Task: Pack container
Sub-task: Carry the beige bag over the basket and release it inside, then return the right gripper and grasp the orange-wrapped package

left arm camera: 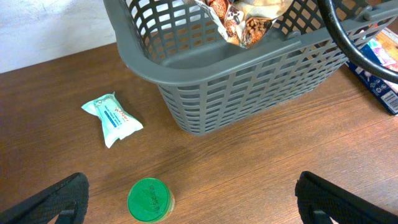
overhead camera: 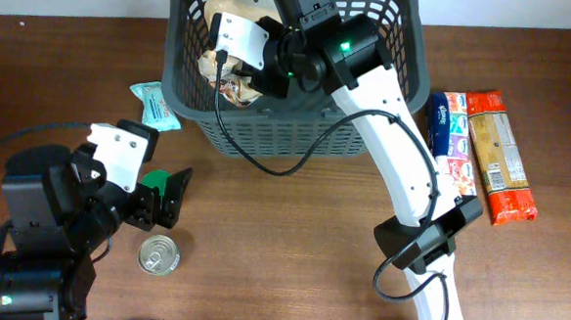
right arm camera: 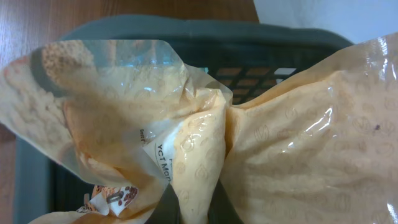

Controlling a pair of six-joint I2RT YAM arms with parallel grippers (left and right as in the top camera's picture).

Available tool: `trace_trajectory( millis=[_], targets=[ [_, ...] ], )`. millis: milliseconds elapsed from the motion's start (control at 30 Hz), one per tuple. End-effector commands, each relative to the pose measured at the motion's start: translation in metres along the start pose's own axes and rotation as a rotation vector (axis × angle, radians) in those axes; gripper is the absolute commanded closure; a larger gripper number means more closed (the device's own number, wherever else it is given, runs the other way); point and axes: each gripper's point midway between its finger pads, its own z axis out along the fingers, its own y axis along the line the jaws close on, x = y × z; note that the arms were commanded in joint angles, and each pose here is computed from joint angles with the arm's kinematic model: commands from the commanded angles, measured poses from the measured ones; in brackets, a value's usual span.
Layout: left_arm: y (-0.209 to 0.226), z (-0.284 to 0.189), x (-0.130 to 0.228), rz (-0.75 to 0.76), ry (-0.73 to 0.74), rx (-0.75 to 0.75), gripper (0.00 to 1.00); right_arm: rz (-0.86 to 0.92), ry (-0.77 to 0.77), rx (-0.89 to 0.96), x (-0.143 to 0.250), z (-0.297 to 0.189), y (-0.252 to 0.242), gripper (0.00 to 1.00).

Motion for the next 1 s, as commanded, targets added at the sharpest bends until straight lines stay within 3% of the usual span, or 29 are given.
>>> trace_trajectory(
  millis=[0, 67, 100, 167, 333, 567, 767, 967],
  targets=[
    [-0.001, -0.001, 0.0, 0.009, -0.005, 0.008, 0.01, -0.057, -0.092, -0.005, -0.025, -0.015, 0.003, 0.96],
    [-0.001, -0.001, 0.0, 0.009, -0.005, 0.008, 0.01, -0.056, -0.106, -0.018, -0.027, -0.015, 0.005, 0.96],
    [-0.001, -0.001, 0.0, 0.008, -0.005, 0.008, 0.01, -0.047, -0.107, -0.019, -0.027, -0.015, 0.005, 0.81],
    [-0.001, -0.001, 0.0, 0.009, -0.005, 0.008, 0.01, 0.018, -0.123, 0.002, -0.034, -0.023, 0.001, 0.01],
    [-0.001, -0.001, 0.0, 0.009, -0.005, 0.008, 0.01, 0.153, -0.098, 0.227, -0.039, -0.079, -0.035, 0.01],
    [-0.001, -0.001, 0.0, 0.008, -0.005, 0.008, 0.01, 0.411, -0.055, 0.562, -0.003, -0.218, -0.07, 0.01],
    [-0.001, -0.001, 0.0, 0.009, -0.005, 0.008, 0.01, 0.817, 0.109, 0.855, 0.105, -0.322, -0.082, 0.01],
    [-0.001, -0.001, 0.0, 0.009, -0.005, 0.008, 0.01, 1.196, 0.311, 0.99, 0.233, -0.373, -0.079, 0.01]
  ],
)
